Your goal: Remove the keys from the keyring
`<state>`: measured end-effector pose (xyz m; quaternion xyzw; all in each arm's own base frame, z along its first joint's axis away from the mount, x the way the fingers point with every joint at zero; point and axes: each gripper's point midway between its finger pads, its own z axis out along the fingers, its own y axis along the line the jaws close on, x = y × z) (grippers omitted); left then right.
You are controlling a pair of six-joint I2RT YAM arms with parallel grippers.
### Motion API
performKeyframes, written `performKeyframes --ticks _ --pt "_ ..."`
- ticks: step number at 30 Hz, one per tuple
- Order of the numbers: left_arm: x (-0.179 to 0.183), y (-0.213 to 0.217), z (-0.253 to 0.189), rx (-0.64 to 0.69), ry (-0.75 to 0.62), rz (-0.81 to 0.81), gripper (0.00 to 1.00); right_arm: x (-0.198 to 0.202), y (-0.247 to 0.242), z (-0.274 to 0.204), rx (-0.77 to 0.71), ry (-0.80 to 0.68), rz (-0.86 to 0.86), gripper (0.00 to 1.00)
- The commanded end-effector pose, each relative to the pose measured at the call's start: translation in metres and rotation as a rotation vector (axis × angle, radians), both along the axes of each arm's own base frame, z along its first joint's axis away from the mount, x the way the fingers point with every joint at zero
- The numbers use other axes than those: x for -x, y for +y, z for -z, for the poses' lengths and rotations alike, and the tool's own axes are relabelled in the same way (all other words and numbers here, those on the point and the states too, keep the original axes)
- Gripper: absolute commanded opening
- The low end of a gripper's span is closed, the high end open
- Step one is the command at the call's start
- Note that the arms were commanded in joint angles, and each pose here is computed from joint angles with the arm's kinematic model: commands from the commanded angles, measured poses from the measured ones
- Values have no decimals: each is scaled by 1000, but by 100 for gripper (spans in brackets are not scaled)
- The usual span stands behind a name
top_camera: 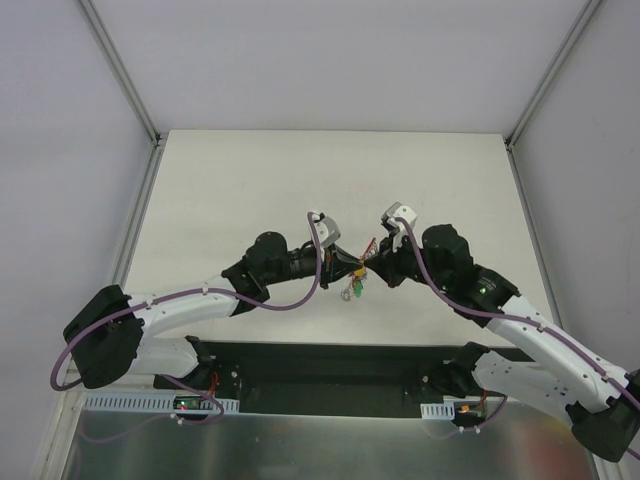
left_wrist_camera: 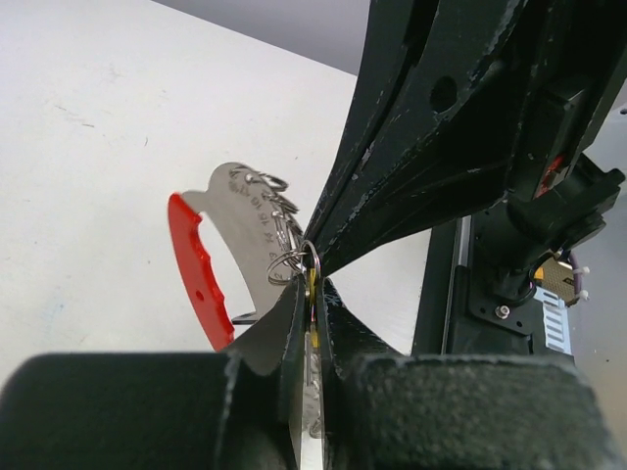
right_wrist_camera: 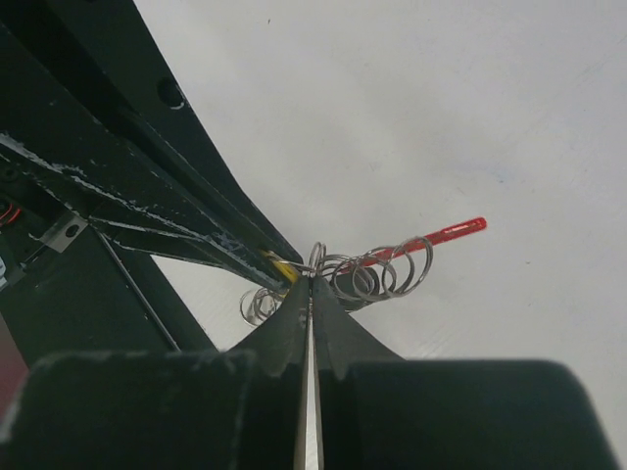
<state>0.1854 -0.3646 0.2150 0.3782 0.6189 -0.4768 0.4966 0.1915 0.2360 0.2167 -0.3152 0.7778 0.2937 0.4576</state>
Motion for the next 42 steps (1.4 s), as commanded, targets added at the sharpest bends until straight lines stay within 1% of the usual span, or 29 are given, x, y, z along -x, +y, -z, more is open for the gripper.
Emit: performKeyframes --ticks 1,5,8,11,21,28,34,35,42 --pt "2 1 -24 36 -40 20 0 4 4 -44 -101 -143 -52 1" --pt "-2 9 -30 68 18 28 0 10 3 -43 -105 -171 -86 1" --pt "-5 13 -37 92 31 40 0 13 3 -46 -117 -201 -108 1" --pt "-2 11 -37 76 47 69 0 15 2 -49 -130 -236 -123 1" --pt "6 13 -37 41 131 158 0 18 -2 -48 -99 -315 -159 1" --pt "9 8 -31 26 234 205 0 13 1 -59 -148 -369 -140 1" --pt "12 8 -37 65 329 254 0 8 3 -59 -179 -411 -126 1" --pt "12 9 -37 68 358 254 0 9 2 -61 -186 -423 -128 1" --pt "8 10 -37 78 428 258 0 17 3 -68 -233 -489 -169 1"
